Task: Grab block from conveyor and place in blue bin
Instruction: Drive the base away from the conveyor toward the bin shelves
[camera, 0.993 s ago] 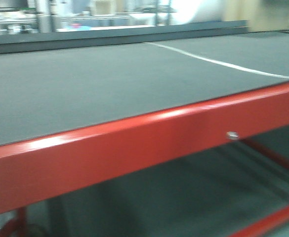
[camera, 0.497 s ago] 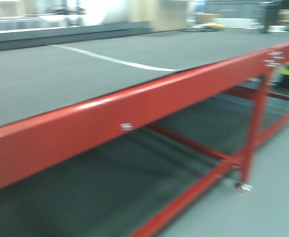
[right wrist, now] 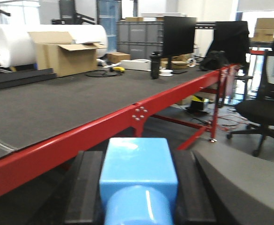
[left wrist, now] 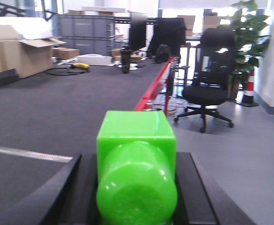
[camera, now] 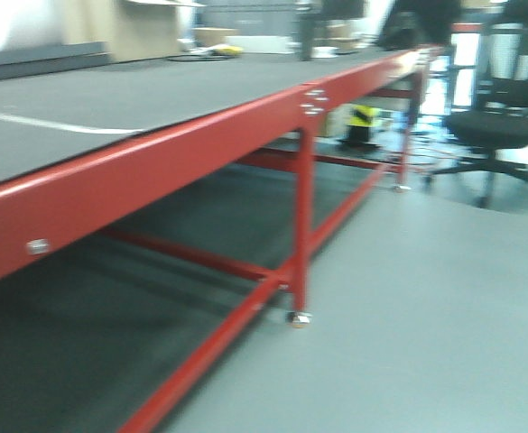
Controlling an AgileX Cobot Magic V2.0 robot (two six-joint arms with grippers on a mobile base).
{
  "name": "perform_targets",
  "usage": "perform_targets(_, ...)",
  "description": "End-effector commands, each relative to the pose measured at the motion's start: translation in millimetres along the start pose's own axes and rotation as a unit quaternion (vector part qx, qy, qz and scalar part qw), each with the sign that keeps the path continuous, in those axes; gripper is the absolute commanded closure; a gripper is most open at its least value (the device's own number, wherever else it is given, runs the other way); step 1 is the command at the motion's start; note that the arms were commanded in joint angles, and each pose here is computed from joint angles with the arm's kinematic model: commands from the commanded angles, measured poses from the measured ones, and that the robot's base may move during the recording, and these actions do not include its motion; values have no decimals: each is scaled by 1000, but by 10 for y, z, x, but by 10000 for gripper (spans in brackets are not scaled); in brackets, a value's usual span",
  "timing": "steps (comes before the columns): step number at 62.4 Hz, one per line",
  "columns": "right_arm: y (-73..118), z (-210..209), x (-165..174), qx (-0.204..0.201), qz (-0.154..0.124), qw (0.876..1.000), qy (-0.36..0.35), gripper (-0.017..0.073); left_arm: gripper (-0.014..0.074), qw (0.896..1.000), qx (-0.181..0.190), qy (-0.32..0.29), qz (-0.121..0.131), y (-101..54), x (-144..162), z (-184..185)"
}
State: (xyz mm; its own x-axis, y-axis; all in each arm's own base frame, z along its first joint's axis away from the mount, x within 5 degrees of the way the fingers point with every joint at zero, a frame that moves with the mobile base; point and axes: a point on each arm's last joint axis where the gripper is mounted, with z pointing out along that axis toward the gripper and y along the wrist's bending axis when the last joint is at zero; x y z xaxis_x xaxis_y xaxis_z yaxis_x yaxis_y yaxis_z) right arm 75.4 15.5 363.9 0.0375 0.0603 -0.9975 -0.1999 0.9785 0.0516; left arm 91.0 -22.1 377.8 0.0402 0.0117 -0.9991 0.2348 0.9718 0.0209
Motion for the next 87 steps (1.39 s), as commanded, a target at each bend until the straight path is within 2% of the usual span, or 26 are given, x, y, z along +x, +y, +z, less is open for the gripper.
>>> perform_targets(1, 0, -3, -12, 0, -5, 1000, -9, 721, 704, 1000, 3, -11, -1, -5, -22, -9)
perform_targets(87, 0, -3, -12, 0, -5, 1000, -9, 721, 704, 1000, 3, -11, -1, -5, -22, -9)
